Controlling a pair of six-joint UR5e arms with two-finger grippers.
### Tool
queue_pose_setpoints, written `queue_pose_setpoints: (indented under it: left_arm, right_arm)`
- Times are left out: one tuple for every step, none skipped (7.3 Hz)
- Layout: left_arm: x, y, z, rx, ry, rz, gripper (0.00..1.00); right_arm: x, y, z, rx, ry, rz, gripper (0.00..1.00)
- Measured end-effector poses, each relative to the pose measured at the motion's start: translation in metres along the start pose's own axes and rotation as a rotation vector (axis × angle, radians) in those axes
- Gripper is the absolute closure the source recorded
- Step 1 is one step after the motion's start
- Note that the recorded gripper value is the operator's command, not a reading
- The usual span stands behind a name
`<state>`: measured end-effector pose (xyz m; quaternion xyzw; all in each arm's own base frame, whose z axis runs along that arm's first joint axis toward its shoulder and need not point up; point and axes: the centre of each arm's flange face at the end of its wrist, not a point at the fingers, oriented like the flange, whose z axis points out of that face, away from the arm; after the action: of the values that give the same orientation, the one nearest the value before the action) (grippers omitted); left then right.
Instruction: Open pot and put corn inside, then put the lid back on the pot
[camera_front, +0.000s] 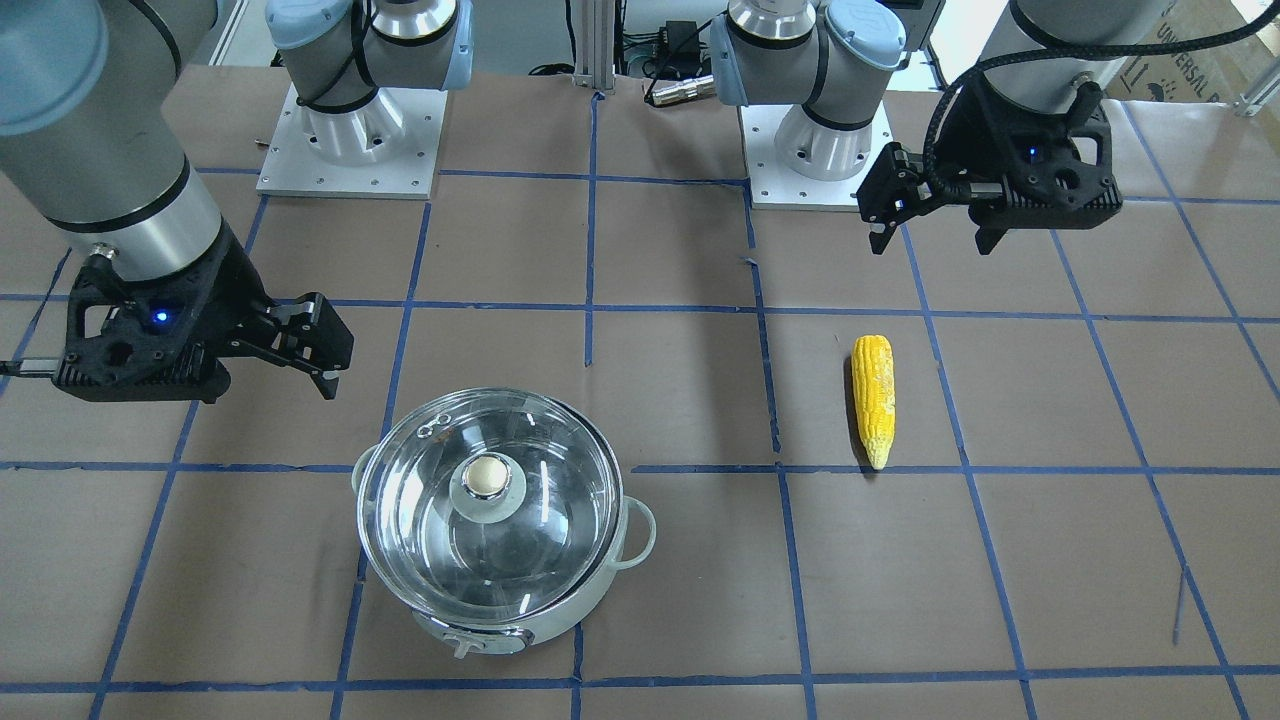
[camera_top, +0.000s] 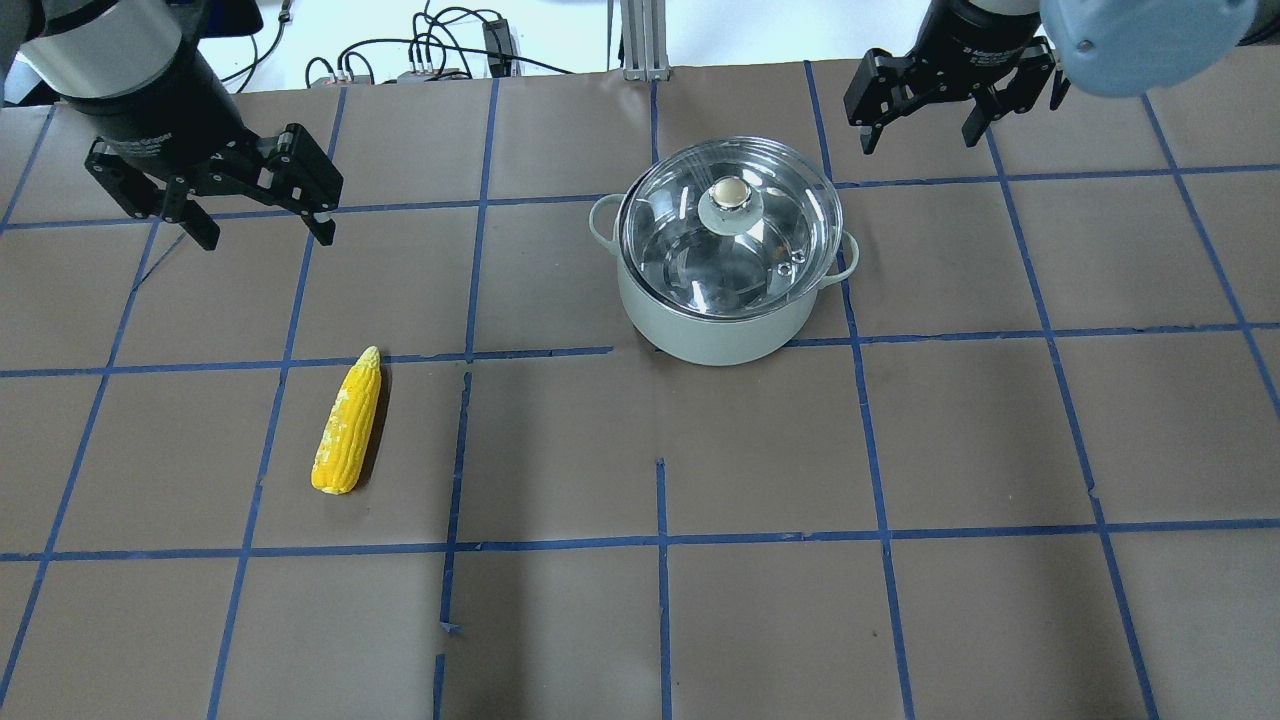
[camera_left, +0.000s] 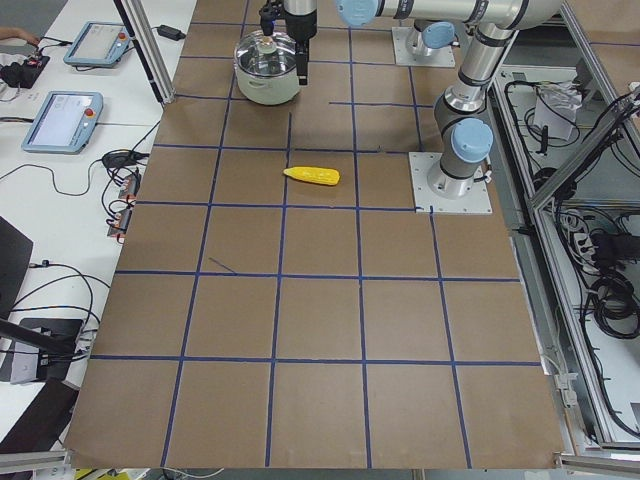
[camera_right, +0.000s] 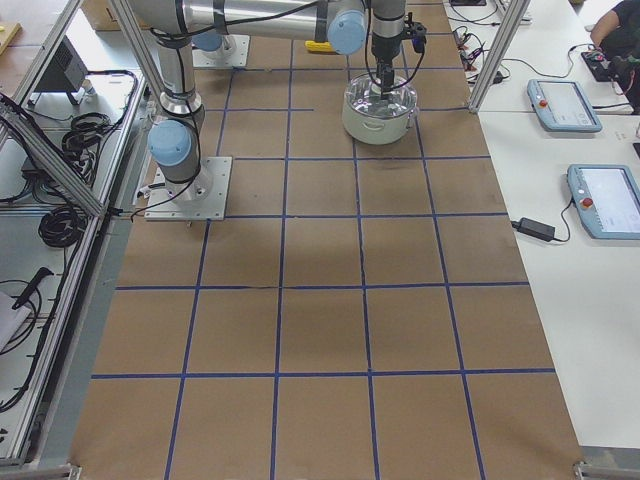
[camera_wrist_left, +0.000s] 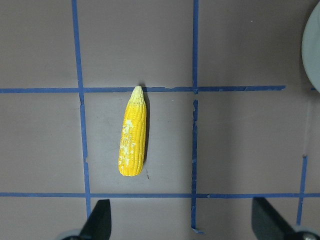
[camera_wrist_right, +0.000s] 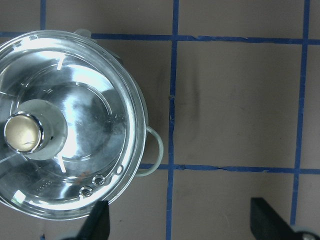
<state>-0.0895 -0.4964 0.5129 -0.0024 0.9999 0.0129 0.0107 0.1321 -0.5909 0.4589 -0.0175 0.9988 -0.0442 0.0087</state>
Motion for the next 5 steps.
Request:
queue_pose_setpoints:
  left_arm:
    - [0.000, 0.000, 0.000, 0.000, 0.000, 0.000, 0.00]
    - [0.000, -0.001, 0.001, -0.002, 0.000, 0.000, 0.00]
    - [0.000, -0.001, 0.001, -0.003, 0.000, 0.000, 0.00]
    - [0.000, -0.001, 0.001, -0.003, 0.000, 0.000, 0.00]
    - [0.000, -0.001, 0.001, -0.003, 0.000, 0.000, 0.00]
  right_arm:
    - [-0.015, -0.002, 0.003, 0.002, -0.005, 0.010, 0.00]
    - [-0.040, -0.006, 0.006, 0.010, -0.007, 0.011, 0.00]
    - [-0.067, -0.014, 0.013, 0.015, -0.007, 0.019, 0.00]
    - [-0.095, -0.023, 0.020, 0.021, -0.007, 0.030, 0.00]
    - [-0.119, -0.032, 0.029, 0.024, -0.008, 0.039, 0.00]
